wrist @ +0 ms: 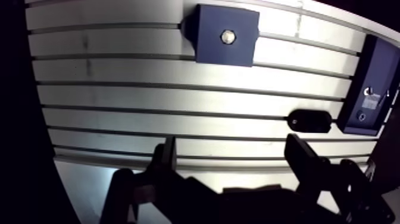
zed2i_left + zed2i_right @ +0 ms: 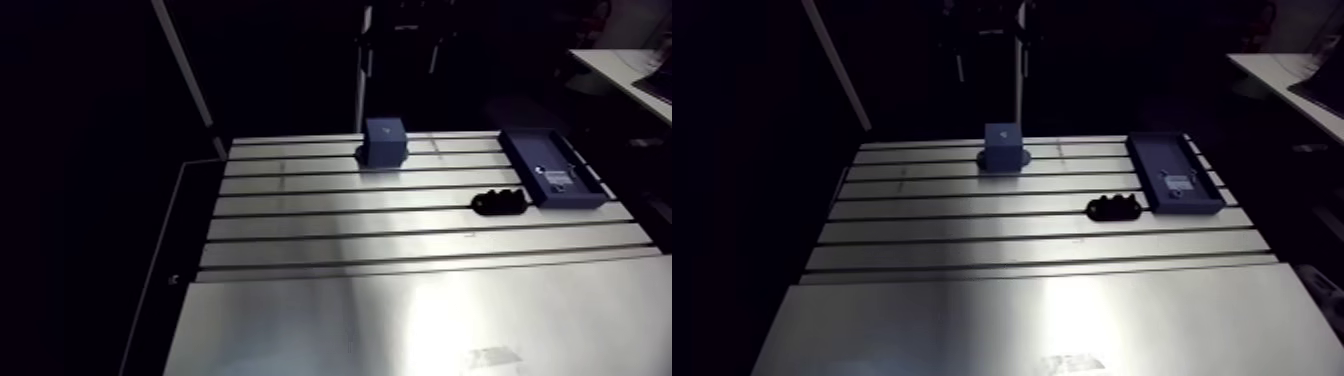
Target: Pick up the M10 bolt and insert it into the hex recess until seated.
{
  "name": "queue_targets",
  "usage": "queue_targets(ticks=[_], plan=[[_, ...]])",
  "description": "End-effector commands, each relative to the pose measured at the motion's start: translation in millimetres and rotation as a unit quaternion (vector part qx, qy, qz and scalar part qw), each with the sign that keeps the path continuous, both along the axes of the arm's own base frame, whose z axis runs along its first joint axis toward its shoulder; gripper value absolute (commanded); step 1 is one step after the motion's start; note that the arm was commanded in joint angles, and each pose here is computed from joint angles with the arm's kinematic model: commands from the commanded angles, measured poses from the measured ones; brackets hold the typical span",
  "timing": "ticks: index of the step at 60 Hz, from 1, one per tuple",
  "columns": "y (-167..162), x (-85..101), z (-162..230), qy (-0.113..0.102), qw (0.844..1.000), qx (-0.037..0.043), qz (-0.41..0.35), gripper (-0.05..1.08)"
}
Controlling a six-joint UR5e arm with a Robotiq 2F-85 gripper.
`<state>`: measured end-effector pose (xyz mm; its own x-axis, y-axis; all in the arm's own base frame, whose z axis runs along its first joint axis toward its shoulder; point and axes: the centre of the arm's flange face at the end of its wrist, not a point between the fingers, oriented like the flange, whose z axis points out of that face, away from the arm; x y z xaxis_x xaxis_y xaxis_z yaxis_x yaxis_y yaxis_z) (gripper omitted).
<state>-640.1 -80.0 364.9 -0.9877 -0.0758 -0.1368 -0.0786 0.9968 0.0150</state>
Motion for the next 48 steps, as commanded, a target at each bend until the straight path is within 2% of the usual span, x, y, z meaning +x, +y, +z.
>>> queue_targets(ticks=[1, 11, 25, 36, 48], plan=[[-5, 47.6, 96, 0.041, 0.999, 0.0032, 0.001, 0.0], [-10, 69.8, 117, 0.059, 0.998, 0.0061, 0.003, 0.0], [-12, 88.3, 119, 0.058, 0.998, 0.0035, 0.004, 0.0], [-12, 100.4, 127, 0.065, 0.998, 0.0063, 0.006, 0.0], [-12, 106.4, 119, 0.052, 0.999, 0.0053, 0.014, 0.0]])
